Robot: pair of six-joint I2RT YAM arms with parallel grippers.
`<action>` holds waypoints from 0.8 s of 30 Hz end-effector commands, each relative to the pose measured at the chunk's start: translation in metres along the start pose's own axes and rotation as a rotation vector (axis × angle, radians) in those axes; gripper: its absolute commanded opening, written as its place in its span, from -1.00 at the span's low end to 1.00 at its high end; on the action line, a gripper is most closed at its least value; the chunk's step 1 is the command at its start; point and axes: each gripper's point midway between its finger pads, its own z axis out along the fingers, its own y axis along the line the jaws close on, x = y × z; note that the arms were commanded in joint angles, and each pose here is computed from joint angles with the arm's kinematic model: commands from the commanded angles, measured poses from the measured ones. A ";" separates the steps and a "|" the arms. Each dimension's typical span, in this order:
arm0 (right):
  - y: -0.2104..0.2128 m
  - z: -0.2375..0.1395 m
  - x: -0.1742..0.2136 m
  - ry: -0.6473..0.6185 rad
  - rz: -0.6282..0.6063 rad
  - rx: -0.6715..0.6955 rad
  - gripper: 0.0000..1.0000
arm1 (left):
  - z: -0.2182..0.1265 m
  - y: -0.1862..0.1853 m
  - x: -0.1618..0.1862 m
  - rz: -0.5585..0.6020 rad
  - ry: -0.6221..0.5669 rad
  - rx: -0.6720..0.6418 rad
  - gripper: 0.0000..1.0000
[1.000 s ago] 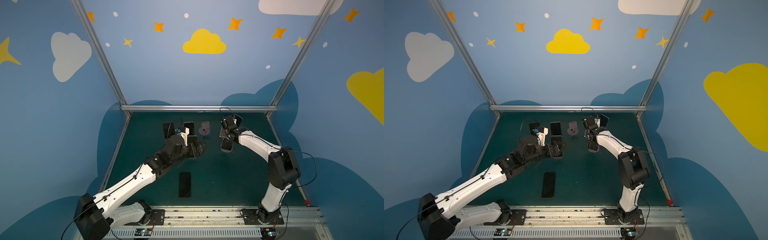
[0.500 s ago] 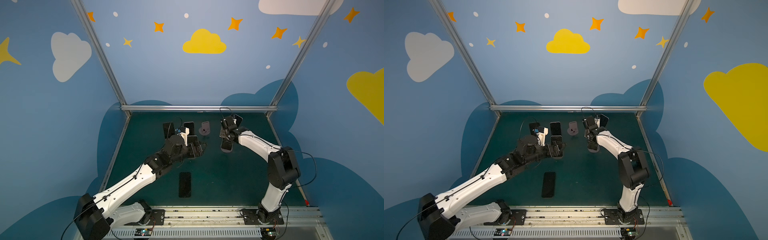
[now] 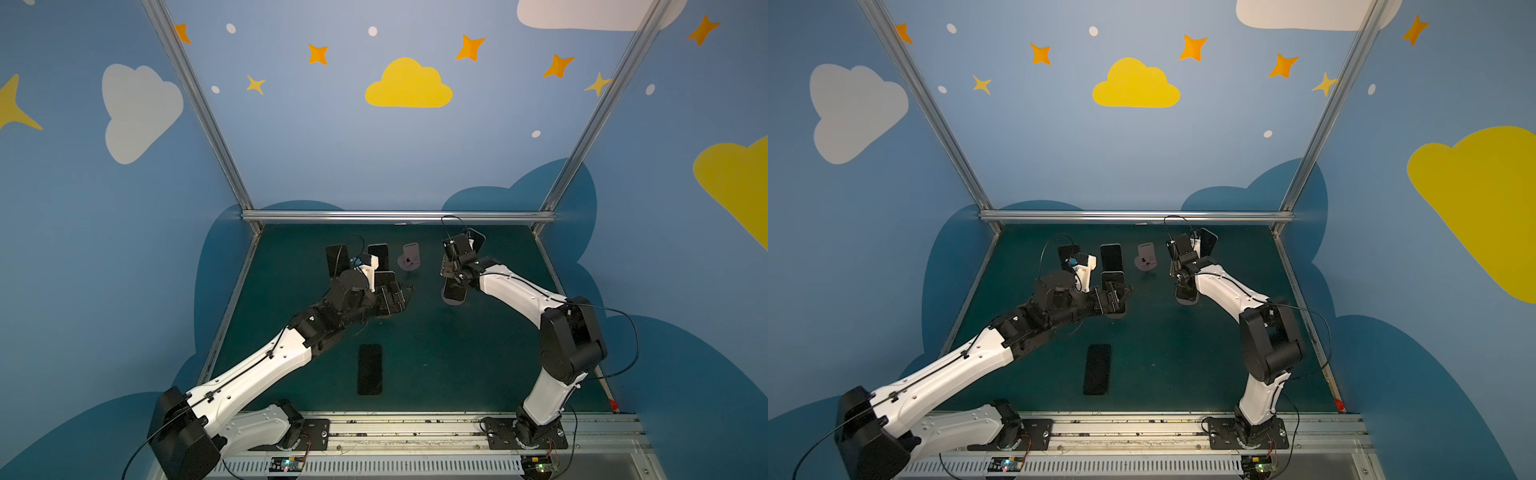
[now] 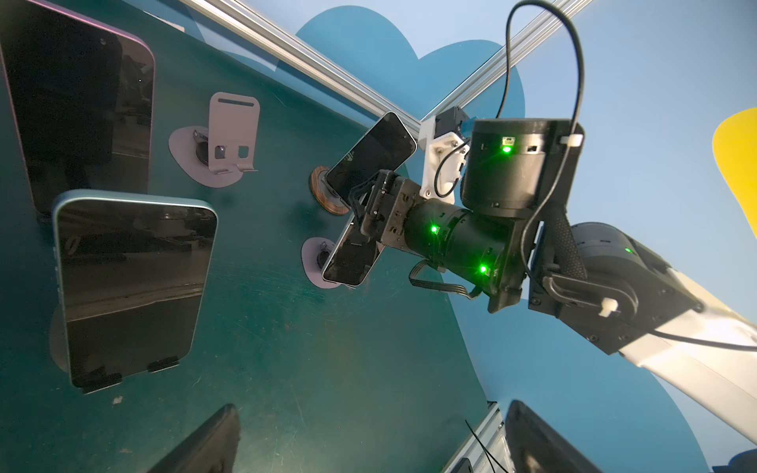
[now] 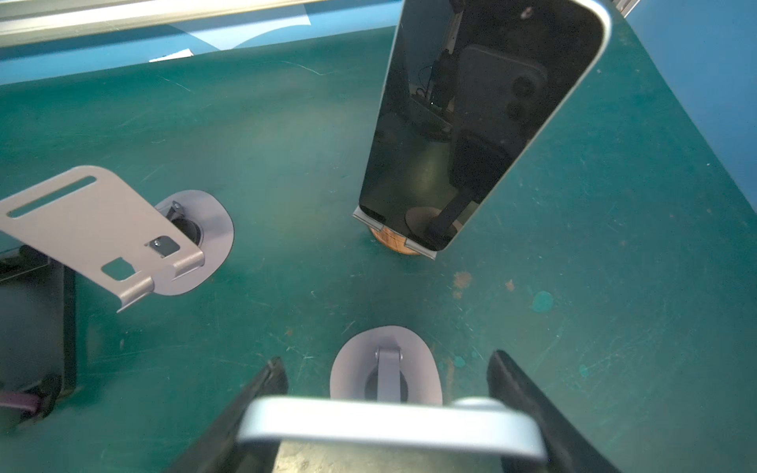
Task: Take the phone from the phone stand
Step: 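Close the right gripper on the white-framed phone's lower edge, then lift the white-framed phone off the lavender stand with the right gripper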
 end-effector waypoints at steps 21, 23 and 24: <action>-0.008 -0.048 -0.031 -0.120 0.019 -0.063 0.20 | -0.013 -0.005 -0.023 0.037 -0.083 -0.004 1.00; -0.008 -0.050 -0.032 -0.129 0.018 -0.067 0.20 | -0.015 -0.004 -0.026 0.037 -0.093 -0.008 1.00; -0.008 -0.051 -0.033 -0.133 0.020 -0.069 0.20 | -0.015 -0.003 -0.027 0.037 -0.098 -0.011 1.00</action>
